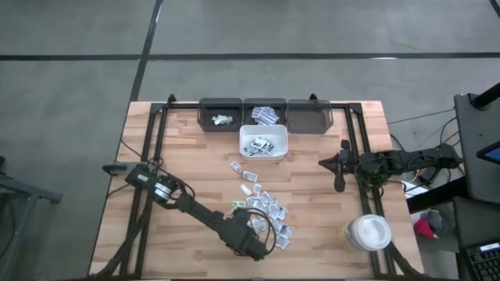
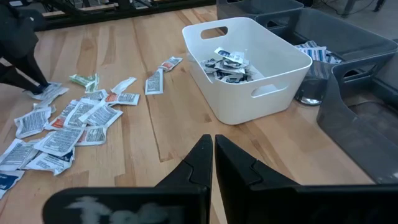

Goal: Pick & Place First Aid Supplies
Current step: Put the blue alcohol pad into the white bin

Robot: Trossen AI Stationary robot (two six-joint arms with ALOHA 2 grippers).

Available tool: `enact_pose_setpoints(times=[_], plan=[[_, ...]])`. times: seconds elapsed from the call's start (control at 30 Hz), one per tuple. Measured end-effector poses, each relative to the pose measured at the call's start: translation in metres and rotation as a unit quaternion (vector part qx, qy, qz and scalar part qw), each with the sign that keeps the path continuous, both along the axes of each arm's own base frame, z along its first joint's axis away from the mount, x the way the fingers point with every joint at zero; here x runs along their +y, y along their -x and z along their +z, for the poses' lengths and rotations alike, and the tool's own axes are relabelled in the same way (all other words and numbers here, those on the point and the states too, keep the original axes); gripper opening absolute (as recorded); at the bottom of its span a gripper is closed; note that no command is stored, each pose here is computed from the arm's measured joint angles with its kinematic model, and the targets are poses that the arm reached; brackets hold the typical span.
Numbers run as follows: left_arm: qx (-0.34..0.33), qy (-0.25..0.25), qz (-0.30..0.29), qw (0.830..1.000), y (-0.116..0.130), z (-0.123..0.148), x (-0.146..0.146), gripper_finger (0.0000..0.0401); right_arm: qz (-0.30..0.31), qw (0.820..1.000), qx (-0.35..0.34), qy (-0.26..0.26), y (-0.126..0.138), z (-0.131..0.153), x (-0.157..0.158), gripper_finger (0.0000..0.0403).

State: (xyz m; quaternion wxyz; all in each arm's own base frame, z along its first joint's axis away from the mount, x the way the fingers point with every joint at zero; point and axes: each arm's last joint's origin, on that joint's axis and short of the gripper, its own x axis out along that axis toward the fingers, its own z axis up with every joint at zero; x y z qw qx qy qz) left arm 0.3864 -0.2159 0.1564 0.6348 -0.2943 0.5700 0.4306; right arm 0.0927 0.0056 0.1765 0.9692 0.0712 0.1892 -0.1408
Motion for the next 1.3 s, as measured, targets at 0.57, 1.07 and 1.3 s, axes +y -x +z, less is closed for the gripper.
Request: enact_pose_setpoints(times=[0.57,1.07,1.3], plan=[[0.005,-0.005,0.006,1.0,0.001,-0.001,0.001,0.0147,0.0,1.0,0.0,0.0,0.0,0.0,0.0,0.0018],[0.027,0.015,0.02,0.999,0.008,-0.035,0.012,0.0147,0.0,1.0,0.0,0.0,0.0,0.0,0.0,0.0018],[0.012,0.073,0.011,0.997,0.009,-0.058,0.013,0.0145,0.0,1.0,0.0,0.0,0.0,0.0,0.0,0.0018]])
